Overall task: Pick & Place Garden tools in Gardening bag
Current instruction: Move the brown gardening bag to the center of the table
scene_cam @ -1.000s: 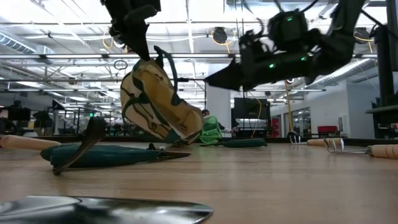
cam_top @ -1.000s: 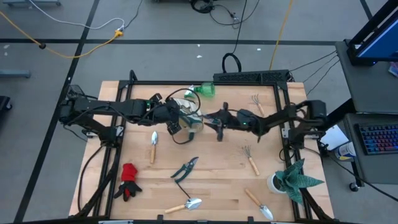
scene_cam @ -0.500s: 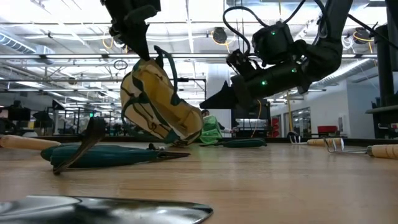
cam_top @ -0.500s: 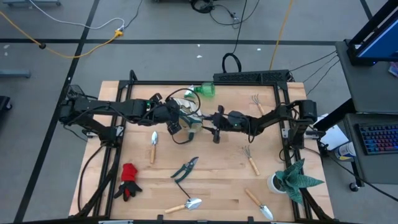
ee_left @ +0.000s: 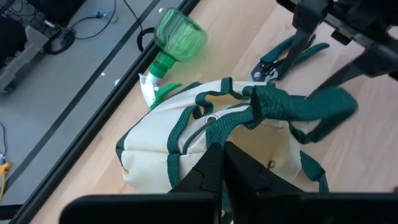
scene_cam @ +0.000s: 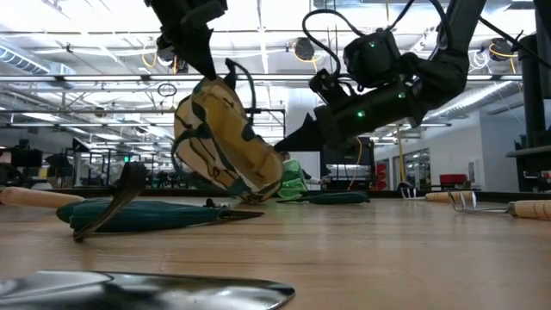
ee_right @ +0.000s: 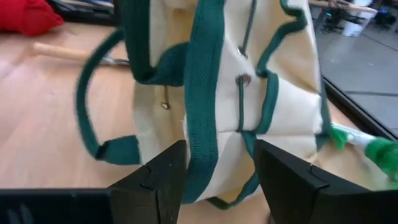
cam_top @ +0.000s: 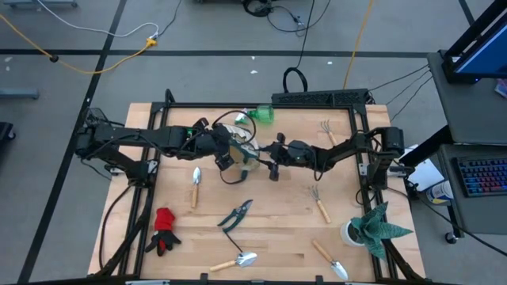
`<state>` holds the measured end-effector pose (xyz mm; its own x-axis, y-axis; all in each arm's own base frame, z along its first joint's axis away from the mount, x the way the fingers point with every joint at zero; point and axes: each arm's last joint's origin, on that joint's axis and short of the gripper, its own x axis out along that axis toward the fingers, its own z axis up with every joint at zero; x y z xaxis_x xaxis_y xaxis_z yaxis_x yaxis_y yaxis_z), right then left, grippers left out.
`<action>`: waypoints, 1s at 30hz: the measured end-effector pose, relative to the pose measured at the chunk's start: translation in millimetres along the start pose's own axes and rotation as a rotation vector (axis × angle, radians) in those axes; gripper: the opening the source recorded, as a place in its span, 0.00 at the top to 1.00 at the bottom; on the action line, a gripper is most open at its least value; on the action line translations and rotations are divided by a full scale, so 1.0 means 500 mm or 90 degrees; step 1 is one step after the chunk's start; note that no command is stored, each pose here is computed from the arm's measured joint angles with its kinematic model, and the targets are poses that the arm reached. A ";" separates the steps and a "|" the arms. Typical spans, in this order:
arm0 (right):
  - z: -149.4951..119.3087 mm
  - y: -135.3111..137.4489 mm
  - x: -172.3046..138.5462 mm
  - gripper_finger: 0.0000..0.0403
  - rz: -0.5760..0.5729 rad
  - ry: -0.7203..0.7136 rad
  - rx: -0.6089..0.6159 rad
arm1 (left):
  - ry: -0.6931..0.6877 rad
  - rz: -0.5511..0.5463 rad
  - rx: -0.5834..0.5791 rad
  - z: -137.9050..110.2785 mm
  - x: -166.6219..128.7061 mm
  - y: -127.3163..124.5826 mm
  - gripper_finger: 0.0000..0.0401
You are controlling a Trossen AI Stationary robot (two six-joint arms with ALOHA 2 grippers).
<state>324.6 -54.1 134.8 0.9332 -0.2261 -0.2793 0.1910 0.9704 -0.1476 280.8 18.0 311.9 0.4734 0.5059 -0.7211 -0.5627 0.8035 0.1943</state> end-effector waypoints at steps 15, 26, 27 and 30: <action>-0.004 -0.013 0.002 0.55 -0.041 0.017 -0.026 | -0.033 -0.013 -0.022 0.011 0.000 -0.004 0.99; -0.019 -0.056 0.001 0.79 -0.123 0.055 0.028 | -0.040 -0.017 -0.027 0.014 0.000 -0.005 0.98; -0.021 -0.061 0.001 0.83 -0.128 0.058 0.035 | -0.040 -0.017 -0.027 0.014 0.000 -0.005 0.98; -0.024 -0.075 0.001 0.95 -0.109 0.060 0.043 | -0.040 -0.017 -0.027 0.014 0.000 -0.005 0.97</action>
<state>314.3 -91.4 128.7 0.8533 -0.3914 -0.3444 0.3669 0.9202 -0.1368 286.7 18.0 316.1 0.5292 0.5043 -0.6824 -0.5768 0.8036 0.1465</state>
